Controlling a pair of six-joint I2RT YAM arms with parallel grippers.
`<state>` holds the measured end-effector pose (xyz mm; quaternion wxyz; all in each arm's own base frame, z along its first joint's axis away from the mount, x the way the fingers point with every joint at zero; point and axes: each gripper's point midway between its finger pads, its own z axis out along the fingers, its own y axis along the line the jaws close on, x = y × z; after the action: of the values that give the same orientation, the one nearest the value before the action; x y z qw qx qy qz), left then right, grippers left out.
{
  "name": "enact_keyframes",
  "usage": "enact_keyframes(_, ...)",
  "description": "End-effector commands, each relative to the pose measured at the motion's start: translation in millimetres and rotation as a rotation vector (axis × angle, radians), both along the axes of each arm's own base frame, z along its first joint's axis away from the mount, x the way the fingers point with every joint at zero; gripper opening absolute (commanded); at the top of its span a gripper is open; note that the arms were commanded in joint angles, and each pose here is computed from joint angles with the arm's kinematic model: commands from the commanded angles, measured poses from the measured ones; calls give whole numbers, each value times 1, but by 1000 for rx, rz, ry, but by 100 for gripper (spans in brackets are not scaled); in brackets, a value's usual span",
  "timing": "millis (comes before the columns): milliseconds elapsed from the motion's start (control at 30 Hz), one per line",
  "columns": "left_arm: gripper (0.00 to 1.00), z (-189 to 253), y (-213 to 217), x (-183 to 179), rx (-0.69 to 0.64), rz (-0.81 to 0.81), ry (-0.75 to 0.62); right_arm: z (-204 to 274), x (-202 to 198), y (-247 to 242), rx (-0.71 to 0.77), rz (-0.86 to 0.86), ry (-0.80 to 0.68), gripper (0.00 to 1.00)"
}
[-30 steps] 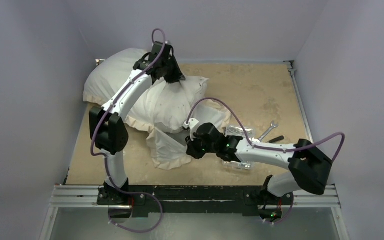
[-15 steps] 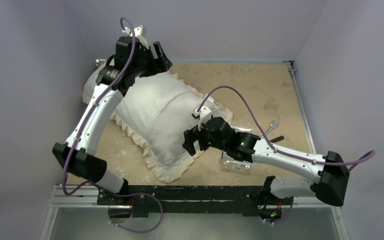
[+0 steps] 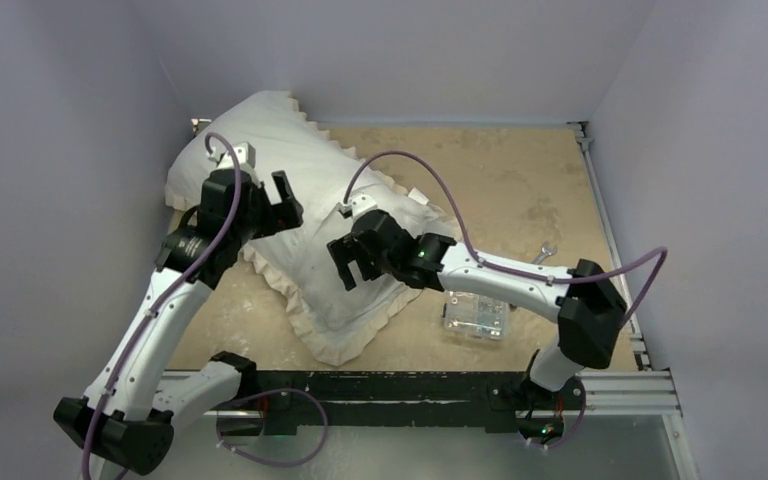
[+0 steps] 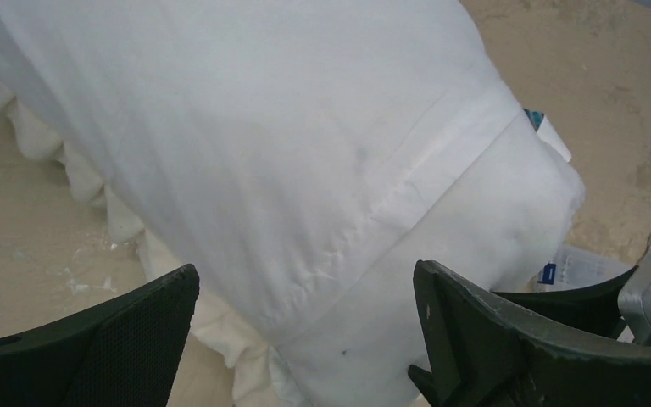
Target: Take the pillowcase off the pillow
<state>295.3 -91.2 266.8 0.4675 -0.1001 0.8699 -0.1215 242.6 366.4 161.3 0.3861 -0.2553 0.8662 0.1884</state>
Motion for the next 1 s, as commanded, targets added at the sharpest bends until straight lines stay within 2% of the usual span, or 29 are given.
enact_keyframes(0, 96, -10, 19, -15, -30, 118, -33, -18, 8, 11, -56, -45, 46, 99)
enact_keyframes(167, 96, -39, 20, -28, -46, 137, 39, -73, 9, 7, -197, -97, 147, 99)
enact_keyframes(333, 96, -67, 20, -37, -39, 144, 116, -101, 13, 5, -178, -96, 211, 94)
enact_keyframes(367, 96, -71, 21, -39, -38, 147, 127, -103, 14, 5, -168, -96, 228, 72)
enact_keyframes(433, 96, -77, 21, -41, -40, 149, 144, -101, 19, 5, -138, -90, 248, 47)
enact_keyframes(600, 96, -89, 15, -43, -51, 124, 176, -67, 36, 3, -38, -86, 229, 0)
enact_keyframes(967, 94, -121, -13, -42, -119, 20, 270, 27, 62, -9, 100, -98, 97, 0)
